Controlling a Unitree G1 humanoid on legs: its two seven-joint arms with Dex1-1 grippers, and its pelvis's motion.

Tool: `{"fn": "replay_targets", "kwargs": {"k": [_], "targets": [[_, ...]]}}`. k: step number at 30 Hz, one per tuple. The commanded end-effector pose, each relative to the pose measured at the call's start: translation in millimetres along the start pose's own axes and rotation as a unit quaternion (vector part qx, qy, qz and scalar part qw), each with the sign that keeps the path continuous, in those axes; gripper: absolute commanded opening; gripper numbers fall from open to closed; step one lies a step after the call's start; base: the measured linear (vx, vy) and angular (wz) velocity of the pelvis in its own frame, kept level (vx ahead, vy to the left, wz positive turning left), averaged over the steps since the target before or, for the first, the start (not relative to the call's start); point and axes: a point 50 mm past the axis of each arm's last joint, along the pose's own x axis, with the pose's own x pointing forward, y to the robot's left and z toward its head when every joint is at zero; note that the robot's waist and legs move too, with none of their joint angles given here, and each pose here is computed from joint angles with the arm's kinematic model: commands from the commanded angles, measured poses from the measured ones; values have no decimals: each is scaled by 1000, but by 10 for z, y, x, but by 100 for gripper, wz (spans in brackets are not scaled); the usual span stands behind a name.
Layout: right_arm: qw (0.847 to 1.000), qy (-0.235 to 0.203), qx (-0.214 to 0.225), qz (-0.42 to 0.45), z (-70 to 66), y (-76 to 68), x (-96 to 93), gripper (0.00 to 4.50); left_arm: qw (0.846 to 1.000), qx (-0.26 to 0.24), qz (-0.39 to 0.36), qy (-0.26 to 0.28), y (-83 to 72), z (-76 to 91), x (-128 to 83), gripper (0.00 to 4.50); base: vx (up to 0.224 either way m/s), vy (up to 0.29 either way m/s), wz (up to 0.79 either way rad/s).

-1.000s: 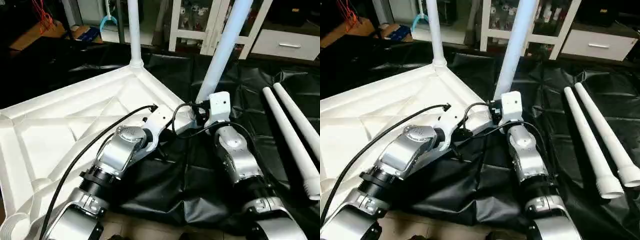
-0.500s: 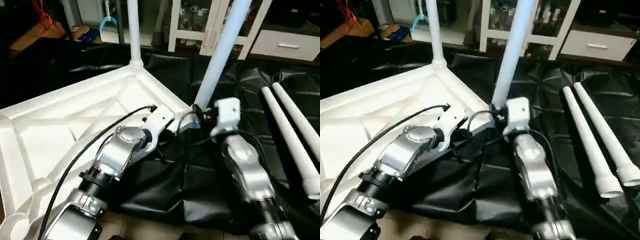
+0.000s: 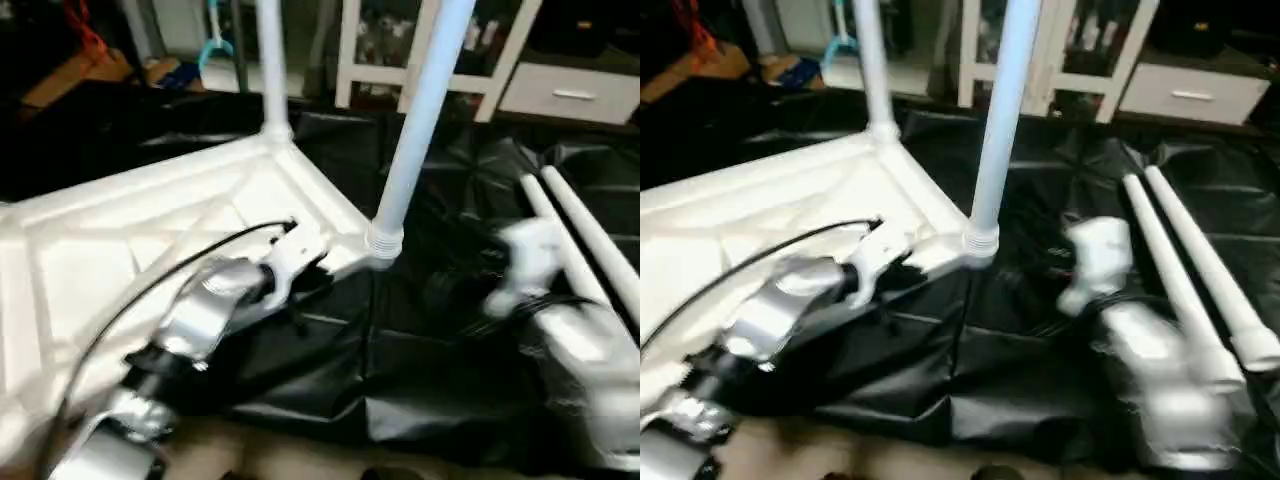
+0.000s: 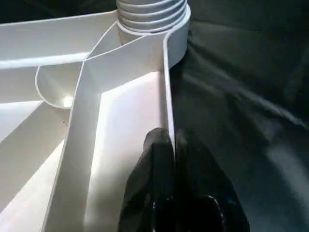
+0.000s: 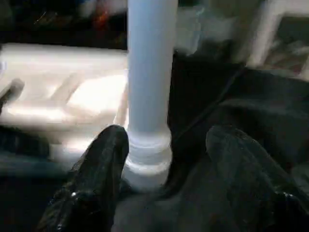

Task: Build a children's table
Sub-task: Insert table leg to table base

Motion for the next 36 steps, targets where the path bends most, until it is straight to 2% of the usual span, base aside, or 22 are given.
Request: {"fn": "replay_targets", "kwargs": {"k": [1,4,8,14,18,25,29,36], "targets": [[998,19,2,60,22,-15,-115,290,999,20,-36,-5,-71,28,10,0,0,0,0],[995,43,-7,85,17,-128,-249,290,997,30,-69,-7,-107,-2,-16,0,0,0,0],[991,38,3,131,100,-207,-305,290,993,43,-105,-19,-158,-13,-35,0,0,0,0],[983,37,-14,181,173,-259,-282,290,987,51,-150,-33,-248,31,-32,0,0,0,0],[972,58,-19,226,193,-347,-259,290,980,65,-187,-38,-348,69,-10,0,0,0,0],[959,82,-46,266,180,-357,-175,290,976,67,-203,-50,-393,123,8,0,0,0,0],[948,87,-50,302,139,-299,-112,290,974,71,-207,-54,-408,169,23,0,0,0,0],[946,86,-69,305,82,-286,-23,290,973,73,-210,-58,-420,199,37,0,0,0,0]]}}
